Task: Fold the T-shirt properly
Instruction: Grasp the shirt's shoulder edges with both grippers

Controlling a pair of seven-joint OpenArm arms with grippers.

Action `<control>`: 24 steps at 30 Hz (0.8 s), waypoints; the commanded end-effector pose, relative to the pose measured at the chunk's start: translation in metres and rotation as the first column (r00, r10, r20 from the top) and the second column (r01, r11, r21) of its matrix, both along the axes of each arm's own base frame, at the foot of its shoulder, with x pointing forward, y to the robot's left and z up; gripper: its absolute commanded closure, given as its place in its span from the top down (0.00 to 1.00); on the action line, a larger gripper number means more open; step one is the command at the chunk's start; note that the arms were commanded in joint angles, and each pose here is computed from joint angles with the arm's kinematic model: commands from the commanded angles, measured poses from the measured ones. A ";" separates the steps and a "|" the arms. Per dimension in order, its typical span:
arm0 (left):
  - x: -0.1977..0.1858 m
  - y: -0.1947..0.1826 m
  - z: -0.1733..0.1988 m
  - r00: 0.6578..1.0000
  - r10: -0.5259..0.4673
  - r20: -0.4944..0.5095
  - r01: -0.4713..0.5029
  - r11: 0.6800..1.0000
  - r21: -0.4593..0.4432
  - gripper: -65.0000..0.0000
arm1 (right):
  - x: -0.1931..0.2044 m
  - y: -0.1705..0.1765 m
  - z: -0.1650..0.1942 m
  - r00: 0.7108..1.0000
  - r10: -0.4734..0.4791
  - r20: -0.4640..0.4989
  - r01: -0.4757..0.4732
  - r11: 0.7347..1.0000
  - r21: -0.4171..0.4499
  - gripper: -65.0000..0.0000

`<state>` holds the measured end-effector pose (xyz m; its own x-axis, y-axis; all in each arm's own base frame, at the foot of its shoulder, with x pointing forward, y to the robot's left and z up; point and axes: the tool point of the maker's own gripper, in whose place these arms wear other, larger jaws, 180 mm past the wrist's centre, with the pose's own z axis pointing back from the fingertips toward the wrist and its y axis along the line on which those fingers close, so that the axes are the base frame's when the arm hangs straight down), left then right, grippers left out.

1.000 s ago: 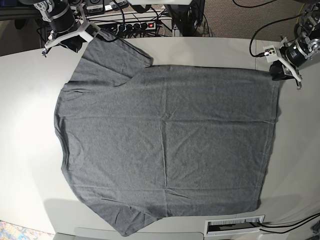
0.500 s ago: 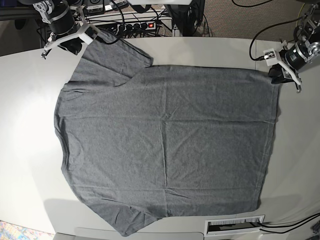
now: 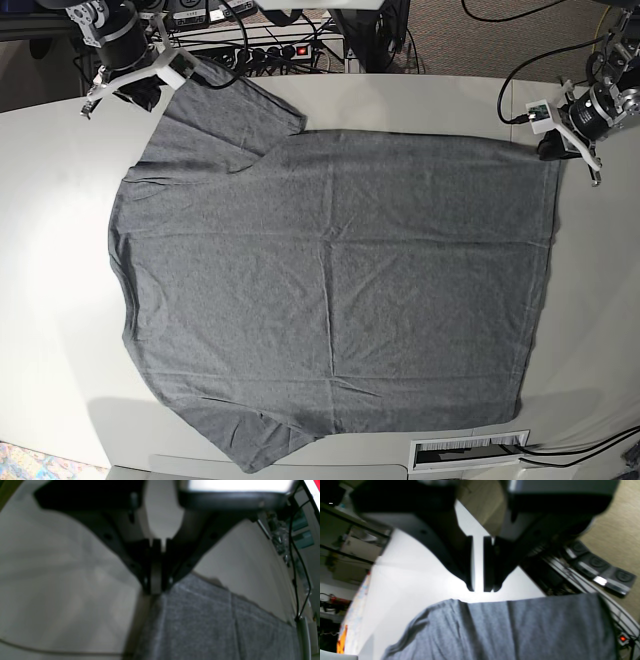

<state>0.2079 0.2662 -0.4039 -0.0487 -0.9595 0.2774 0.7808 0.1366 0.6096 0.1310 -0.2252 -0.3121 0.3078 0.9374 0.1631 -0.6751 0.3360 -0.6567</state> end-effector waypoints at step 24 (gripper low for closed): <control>-0.059 -0.022 -0.006 0.992 -0.066 -0.111 0.065 0.998 -0.010 0.00 | -0.042 0.026 -0.035 0.961 0.089 -0.262 -0.043 0.984 0.174 0.25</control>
